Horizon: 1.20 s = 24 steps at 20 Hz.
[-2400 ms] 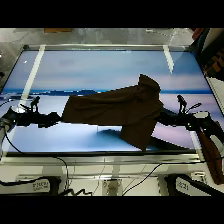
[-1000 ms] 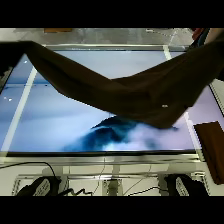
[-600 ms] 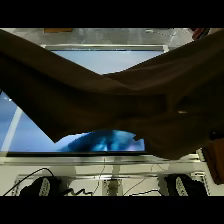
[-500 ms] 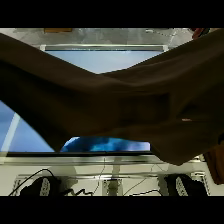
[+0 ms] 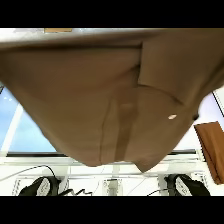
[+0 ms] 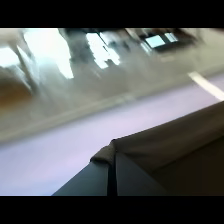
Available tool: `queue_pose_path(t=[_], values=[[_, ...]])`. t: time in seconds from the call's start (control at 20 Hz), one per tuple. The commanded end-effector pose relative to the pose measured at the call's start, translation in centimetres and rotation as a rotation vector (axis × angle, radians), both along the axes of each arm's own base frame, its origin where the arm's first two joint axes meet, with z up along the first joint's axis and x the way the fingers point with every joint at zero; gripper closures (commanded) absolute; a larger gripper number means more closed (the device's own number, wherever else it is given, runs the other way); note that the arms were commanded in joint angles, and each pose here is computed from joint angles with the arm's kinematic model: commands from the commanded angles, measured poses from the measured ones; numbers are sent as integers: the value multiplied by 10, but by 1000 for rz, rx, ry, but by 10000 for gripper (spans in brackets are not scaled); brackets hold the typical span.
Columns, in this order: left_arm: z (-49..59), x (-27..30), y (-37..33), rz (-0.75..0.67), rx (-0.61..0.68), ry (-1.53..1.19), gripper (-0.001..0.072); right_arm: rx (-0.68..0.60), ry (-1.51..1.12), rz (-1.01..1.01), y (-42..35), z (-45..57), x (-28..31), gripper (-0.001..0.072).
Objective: Fold the clothes and pants, and hang the long-sleeved shirts on hangers.
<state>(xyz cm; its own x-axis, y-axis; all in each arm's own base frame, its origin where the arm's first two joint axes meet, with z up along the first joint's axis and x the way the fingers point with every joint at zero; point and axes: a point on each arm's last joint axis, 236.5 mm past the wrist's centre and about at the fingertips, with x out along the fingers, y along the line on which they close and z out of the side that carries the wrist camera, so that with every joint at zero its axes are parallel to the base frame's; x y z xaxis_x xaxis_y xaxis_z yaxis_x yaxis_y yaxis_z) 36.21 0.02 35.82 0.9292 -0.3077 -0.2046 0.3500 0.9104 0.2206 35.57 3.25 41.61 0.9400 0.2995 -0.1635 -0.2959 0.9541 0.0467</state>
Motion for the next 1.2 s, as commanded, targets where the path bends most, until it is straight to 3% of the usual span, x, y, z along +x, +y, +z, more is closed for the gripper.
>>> queue_pose_path(t=[0.0, 0.15, 0.5, 0.65, 0.8, 1.15], values=[[-132, 44, -8, -176, -76, 421, 695, 66, 473, 62, -11, -142, 62, 702], [-211, 100, -16, -163, -42, 534, 695, 138, 643, 68, -18, -231, 123, 701], [-259, 213, -46, 32, -28, 325, 695, 162, 699, -38, -42, -330, 191, 701], [-297, 218, -59, 13, -35, 396, 695, 142, 728, -68, -52, -358, 198, 701], [-336, 220, -56, 59, -121, 495, 695, 142, 802, -71, -53, -395, 195, 701], [-417, 186, -55, 9, -42, 747, 695, 146, 941, -59, -49, -450, 172, 701]])
